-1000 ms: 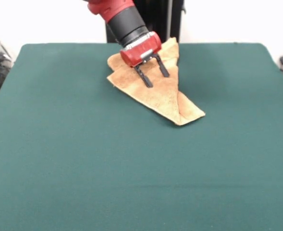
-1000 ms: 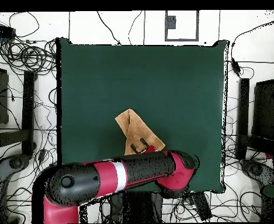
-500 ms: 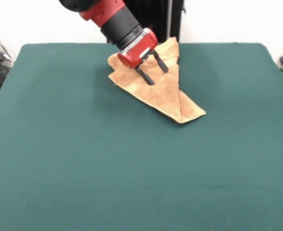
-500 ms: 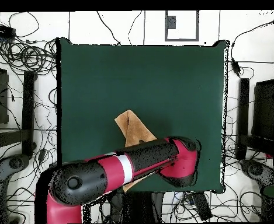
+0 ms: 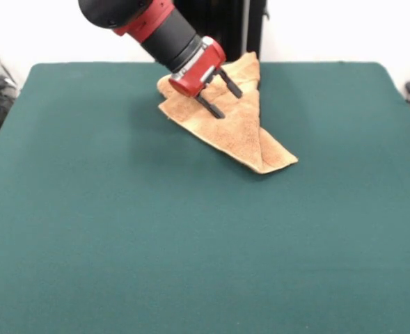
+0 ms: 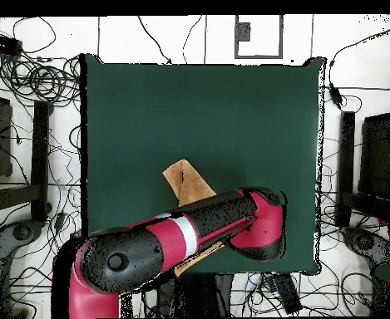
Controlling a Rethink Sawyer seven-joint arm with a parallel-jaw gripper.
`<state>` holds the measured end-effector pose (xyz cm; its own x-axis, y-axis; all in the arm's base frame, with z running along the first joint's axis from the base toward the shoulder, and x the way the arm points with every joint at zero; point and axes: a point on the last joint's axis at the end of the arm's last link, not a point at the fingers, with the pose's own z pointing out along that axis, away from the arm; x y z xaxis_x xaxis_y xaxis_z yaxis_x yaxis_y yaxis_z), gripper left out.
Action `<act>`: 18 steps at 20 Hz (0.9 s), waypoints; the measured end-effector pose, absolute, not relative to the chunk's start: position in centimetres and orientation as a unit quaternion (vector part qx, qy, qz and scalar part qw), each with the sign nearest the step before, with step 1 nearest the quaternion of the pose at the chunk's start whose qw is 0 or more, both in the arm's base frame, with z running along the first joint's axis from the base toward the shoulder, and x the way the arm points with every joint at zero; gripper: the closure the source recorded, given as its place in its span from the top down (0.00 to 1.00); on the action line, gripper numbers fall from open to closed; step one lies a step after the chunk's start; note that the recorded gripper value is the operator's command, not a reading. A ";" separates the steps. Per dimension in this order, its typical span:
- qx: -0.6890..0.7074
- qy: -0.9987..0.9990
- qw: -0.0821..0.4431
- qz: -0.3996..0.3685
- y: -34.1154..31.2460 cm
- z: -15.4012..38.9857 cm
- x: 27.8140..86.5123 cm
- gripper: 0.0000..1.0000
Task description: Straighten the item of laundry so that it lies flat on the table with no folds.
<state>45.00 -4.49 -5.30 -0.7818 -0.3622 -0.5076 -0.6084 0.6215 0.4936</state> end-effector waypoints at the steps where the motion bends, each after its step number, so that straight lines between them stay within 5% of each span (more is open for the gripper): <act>1: -0.275 0.881 0.183 0.338 -4.5 -5.3 45.0 1.00; 18: -0.271 0.885 0.187 0.330 -4.7 -5.4 45.2 1.00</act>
